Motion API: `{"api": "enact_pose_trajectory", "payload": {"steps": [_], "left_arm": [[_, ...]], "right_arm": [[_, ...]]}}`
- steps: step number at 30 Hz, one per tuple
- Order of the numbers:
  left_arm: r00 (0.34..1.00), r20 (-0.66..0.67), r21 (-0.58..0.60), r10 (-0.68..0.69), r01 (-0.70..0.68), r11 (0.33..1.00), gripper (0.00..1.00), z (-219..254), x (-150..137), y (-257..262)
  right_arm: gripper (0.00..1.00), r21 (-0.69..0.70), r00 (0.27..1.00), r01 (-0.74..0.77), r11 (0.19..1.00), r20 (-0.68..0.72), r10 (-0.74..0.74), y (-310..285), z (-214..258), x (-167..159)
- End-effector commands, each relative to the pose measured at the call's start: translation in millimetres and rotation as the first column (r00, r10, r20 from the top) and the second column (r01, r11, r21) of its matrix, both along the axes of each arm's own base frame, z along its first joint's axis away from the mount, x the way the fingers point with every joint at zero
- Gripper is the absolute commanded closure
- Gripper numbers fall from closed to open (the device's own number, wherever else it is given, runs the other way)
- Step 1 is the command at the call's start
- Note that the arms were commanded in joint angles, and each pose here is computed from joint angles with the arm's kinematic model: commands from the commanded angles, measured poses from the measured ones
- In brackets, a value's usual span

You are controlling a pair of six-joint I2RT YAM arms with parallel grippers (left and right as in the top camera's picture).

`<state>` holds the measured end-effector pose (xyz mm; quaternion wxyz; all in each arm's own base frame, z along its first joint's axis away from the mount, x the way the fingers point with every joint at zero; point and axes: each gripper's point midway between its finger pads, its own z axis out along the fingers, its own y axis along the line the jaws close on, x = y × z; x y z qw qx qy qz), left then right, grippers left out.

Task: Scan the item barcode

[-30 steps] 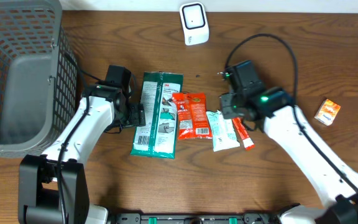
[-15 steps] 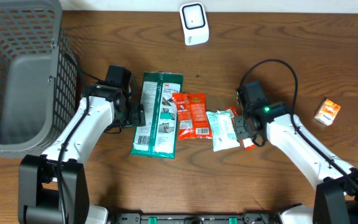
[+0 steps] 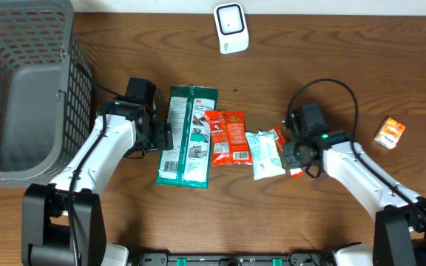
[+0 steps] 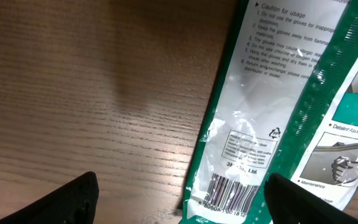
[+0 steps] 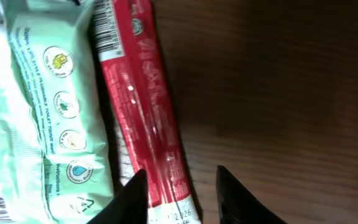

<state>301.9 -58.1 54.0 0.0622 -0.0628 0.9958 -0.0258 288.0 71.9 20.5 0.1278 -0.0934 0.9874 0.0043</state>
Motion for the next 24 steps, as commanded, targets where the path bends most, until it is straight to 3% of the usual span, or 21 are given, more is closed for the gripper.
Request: {"api": "enact_pose_trajectory", "payload": {"steps": [1, 7, 12, 24], "left_arm": [[1.000, 0.004, 0.008, 0.005, -0.005, 1.000, 0.14, 1.4, 1.1, 1.5], [1.000, 0.004, 0.007, 0.004, -0.004, 1.000, 0.14, 1.4, 1.0, 1.4], [1.000, 0.004, 0.008, 0.004, -0.004, 1.000, 0.14, 1.4, 1.1, 1.5], [1.000, 0.004, 0.007, 0.005, -0.005, 1.000, 0.14, 1.4, 1.0, 1.4]], "right_arm": [[0.71, 0.137, 0.999, -0.040, 0.990, -0.031, 0.044, 8.0, -0.5, -3.2], [0.71, 0.163, 0.997, -0.059, 0.985, -0.032, 0.065, 9.4, -0.4, -3.9], [0.80, 0.164, 0.998, -0.060, 0.985, -0.024, 0.064, 9.7, 0.0, -2.0], [0.77, 0.164, 0.998, -0.059, 0.985, -0.028, 0.064, 9.1, -4.5, -5.4]]}}
